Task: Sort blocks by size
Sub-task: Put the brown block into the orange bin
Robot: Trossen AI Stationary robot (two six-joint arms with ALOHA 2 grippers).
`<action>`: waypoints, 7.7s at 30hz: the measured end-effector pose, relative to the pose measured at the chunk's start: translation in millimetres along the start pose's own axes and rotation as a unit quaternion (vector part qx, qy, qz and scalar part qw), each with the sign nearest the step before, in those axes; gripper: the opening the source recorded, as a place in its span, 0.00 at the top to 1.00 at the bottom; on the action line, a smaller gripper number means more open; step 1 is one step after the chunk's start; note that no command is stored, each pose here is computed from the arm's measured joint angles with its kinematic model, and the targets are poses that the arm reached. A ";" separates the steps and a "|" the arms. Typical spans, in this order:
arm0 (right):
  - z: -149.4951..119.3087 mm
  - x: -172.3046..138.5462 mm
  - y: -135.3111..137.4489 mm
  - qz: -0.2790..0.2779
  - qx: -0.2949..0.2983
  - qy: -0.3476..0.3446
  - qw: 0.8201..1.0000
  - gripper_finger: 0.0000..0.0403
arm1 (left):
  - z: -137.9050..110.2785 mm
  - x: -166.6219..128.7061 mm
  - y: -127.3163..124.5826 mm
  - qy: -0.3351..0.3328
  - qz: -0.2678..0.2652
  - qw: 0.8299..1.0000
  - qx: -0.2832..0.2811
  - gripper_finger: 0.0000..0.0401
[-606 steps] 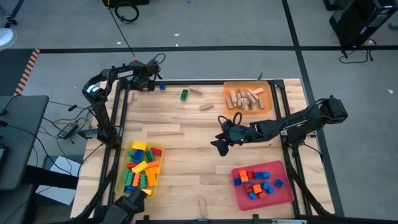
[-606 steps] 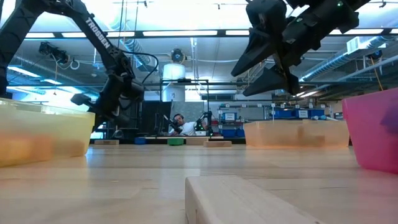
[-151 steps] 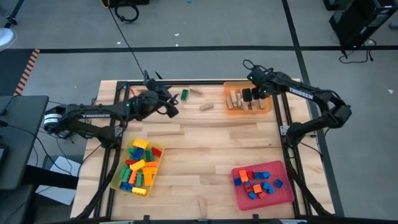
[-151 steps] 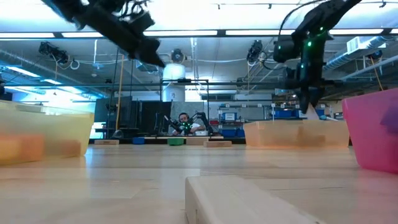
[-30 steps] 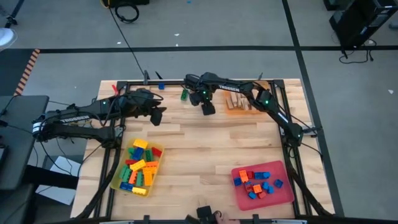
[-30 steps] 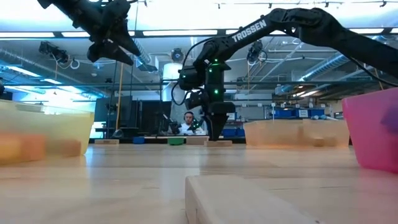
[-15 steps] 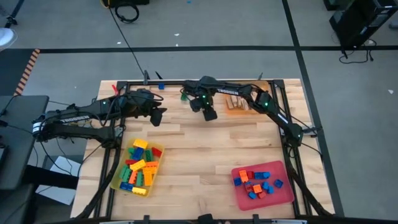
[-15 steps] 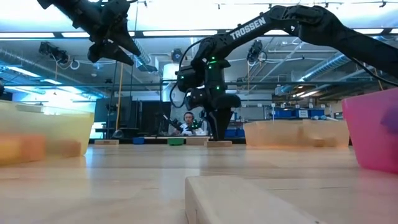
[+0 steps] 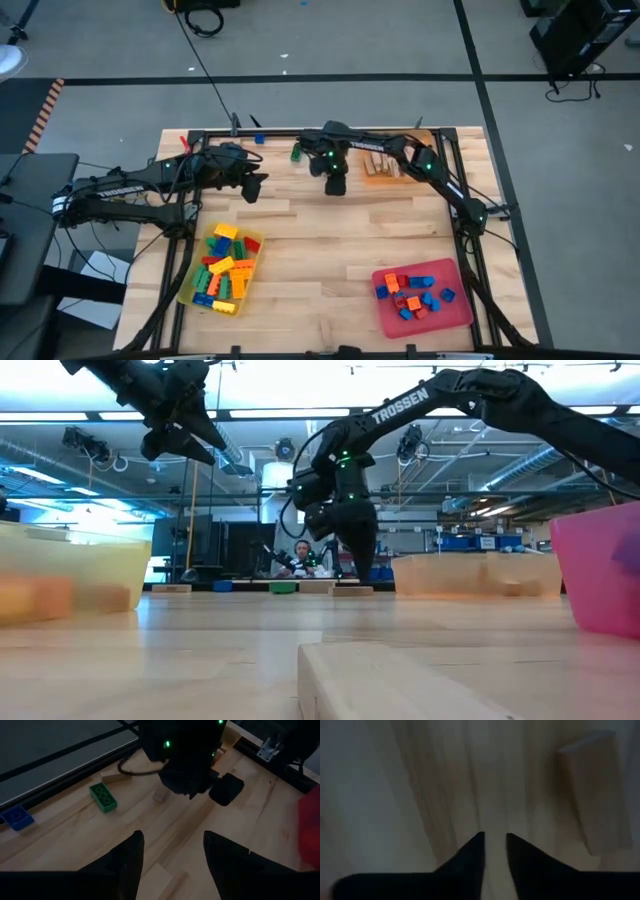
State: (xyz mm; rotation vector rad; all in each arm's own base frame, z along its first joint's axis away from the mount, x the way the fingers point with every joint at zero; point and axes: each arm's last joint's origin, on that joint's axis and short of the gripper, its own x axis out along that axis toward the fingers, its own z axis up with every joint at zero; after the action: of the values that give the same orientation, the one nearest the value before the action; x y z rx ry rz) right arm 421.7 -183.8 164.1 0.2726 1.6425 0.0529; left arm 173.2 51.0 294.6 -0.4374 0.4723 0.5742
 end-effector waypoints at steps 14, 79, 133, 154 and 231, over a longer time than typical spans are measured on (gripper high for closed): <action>9.1 -33.4 -47.1 -0.023 0.314 -0.189 0.930 0.98 | -0.1 0.1 0.1 0.000 0.001 1.000 0.000 0.47; -26.4 34.2 27.1 -0.104 -0.069 0.047 0.991 0.28 | 0.8 0.2 0.3 -0.007 0.009 0.999 0.039 0.47; -190.2 -42.2 -32.7 -0.082 0.434 -0.270 0.856 0.68 | 10.3 -0.5 -3.9 -0.056 -0.010 0.998 0.036 0.47; -206.7 -75.6 -7.2 -0.081 0.424 -0.336 0.837 0.37 | 15.6 -1.3 -6.3 -0.084 -0.023 0.996 0.029 0.47; -52.2 104.5 449.7 0.051 0.602 -0.085 0.792 0.39 | 11.9 -2.6 -4.3 -0.068 -0.005 0.980 0.189 0.47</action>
State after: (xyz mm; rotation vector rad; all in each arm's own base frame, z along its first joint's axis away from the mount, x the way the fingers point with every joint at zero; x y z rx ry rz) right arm 428.6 280.7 155.7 1.2955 1.2662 -0.9509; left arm 177.4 52.9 306.7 -0.0371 0.4364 0.4875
